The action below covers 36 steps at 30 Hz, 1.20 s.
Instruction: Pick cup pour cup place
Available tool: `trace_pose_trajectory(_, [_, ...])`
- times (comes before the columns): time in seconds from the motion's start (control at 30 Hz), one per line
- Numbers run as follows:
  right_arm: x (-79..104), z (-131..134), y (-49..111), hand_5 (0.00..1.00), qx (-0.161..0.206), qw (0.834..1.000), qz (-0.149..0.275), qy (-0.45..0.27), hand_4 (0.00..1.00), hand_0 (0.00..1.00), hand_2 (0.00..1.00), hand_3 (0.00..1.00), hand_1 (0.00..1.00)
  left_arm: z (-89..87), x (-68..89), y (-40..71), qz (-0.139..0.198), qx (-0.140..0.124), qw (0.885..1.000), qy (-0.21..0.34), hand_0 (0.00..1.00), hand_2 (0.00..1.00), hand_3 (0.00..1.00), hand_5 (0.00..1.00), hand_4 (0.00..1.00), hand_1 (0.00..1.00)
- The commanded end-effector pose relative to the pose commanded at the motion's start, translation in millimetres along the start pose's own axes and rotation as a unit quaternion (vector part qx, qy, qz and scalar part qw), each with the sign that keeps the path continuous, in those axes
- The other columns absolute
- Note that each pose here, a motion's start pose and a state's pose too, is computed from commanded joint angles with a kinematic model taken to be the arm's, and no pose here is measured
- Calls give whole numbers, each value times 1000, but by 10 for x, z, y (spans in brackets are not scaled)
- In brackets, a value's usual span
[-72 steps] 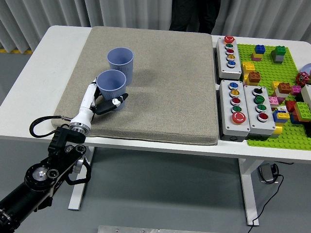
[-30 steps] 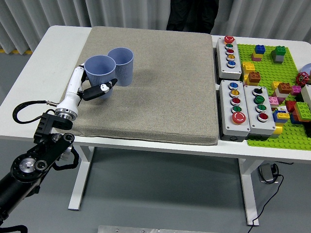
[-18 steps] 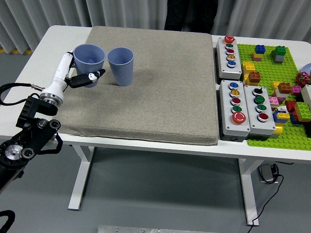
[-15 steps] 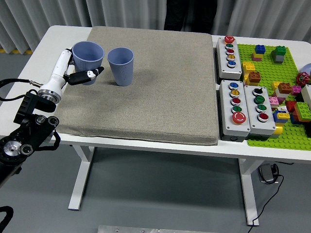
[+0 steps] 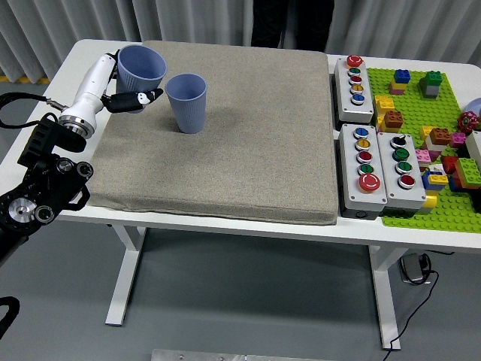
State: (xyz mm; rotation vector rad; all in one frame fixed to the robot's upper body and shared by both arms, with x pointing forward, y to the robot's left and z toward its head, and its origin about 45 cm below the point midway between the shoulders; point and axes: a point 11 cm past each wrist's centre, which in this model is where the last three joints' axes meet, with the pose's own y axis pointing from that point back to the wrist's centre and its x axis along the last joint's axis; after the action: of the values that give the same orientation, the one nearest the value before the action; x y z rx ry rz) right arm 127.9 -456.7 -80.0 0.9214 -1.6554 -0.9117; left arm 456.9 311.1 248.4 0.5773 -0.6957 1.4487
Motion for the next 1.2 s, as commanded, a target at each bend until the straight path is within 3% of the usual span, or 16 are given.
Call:
trace_pose_trajectory(0.67, [5,-57,5,389,5,1000,0,-2,45,701,605,602,683,35,74,-138,-10,5,996,-88,513,517,530,186,814,488])
trace_pose_trajectory(0.9, [6,-93,9,389,8,1000,0,-3,45,701,605,602,683,144,105,-210,-11,-5,992,-125,513,517,530,186,813,488])
trace_pose_trajectory(1.2, [11,-108,10,389,10,1000,0,-3,45,701,605,602,683,145,87,-255,-18,-2,984,-176,517,522,536,187,814,490])
